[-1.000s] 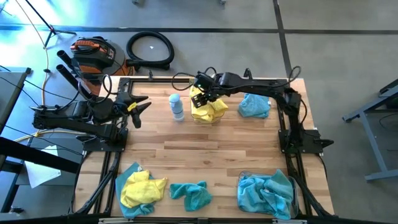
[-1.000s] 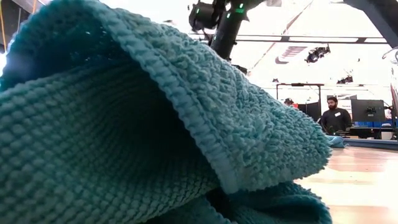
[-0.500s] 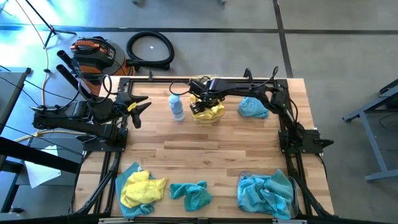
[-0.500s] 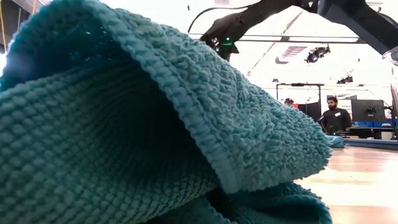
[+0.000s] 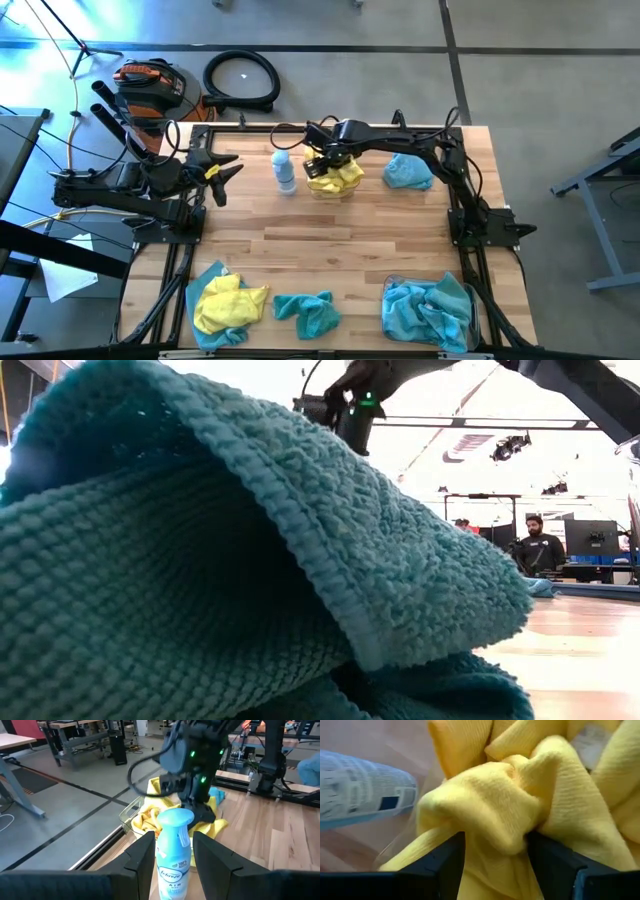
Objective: Sort microfiber towel by color & place in baskets
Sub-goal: Put the yellow towel into the top transparent bin, then put the blue towel into the bottom transparent bin
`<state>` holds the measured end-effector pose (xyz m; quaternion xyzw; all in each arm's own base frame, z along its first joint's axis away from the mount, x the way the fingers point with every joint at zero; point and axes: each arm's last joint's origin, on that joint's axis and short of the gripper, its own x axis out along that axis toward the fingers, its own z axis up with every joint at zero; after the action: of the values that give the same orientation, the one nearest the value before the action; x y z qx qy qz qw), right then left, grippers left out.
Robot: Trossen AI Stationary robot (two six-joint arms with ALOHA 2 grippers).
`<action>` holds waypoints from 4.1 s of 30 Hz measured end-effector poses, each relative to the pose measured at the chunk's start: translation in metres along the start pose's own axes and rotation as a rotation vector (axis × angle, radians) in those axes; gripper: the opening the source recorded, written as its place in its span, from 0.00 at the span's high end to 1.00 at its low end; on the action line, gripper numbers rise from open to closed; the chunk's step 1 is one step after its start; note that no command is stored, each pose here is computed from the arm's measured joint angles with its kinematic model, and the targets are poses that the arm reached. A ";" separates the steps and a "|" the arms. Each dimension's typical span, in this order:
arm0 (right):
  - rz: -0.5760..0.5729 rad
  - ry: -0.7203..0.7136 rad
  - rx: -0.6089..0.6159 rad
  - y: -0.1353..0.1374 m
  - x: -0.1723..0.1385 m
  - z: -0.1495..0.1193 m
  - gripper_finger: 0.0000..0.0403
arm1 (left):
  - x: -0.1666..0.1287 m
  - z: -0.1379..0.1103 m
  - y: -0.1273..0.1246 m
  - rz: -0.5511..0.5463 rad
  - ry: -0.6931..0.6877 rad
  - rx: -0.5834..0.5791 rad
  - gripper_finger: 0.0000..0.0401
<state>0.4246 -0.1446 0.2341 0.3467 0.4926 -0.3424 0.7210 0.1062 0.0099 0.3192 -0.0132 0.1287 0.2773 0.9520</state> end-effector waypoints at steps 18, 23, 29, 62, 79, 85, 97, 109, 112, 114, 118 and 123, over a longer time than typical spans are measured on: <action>-0.139 -0.089 -0.073 0.017 -0.060 -0.037 0.48 | 0.000 0.000 0.000 0.001 0.004 -0.005 0.70; -0.171 -0.089 -0.138 0.028 -0.082 -0.066 0.48 | 0.002 -0.002 -0.001 0.004 0.024 0.009 0.70; -0.244 -0.113 -0.124 0.025 -0.104 -0.123 0.48 | 0.012 -0.005 -0.009 -0.010 0.079 0.036 0.74; 0.150 -0.245 -0.124 -0.035 -0.115 -0.283 0.48 | 0.078 0.015 -0.193 -0.185 0.594 0.143 0.77; 0.260 -0.270 -0.215 -0.023 -0.118 -0.281 0.48 | 0.106 -0.060 -0.282 -0.472 0.873 0.112 0.77; 0.286 -0.269 -0.210 -0.021 -0.119 -0.281 0.48 | 0.106 -0.078 -0.300 -0.510 0.878 0.110 0.77; 0.295 -0.270 -0.214 -0.020 -0.119 -0.281 0.48 | 0.108 -0.080 -0.302 -0.555 0.888 0.123 0.77; 0.306 -0.273 -0.203 -0.019 -0.120 -0.281 0.48 | 0.120 -0.128 -0.323 -0.564 1.000 0.119 0.83; 0.318 -0.276 -0.198 -0.018 -0.120 -0.281 0.48 | 0.121 -0.128 -0.319 -0.541 1.021 0.129 0.96; 0.327 -0.266 -0.200 -0.018 -0.120 -0.281 0.48 | 0.120 -0.123 -0.313 -0.508 1.037 0.131 0.98; 0.362 -0.252 -0.221 -0.015 -0.122 -0.284 0.48 | 0.111 -0.098 -0.296 -0.454 1.019 0.147 1.00; 0.476 -0.361 -0.309 -0.001 -0.132 -0.290 0.48 | 0.092 -0.044 -0.268 -0.425 0.849 0.139 1.00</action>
<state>0.2495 0.1175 0.2792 0.2722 0.3083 -0.1416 0.9004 0.3132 -0.1728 0.2405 -0.0876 0.5188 0.0372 0.8496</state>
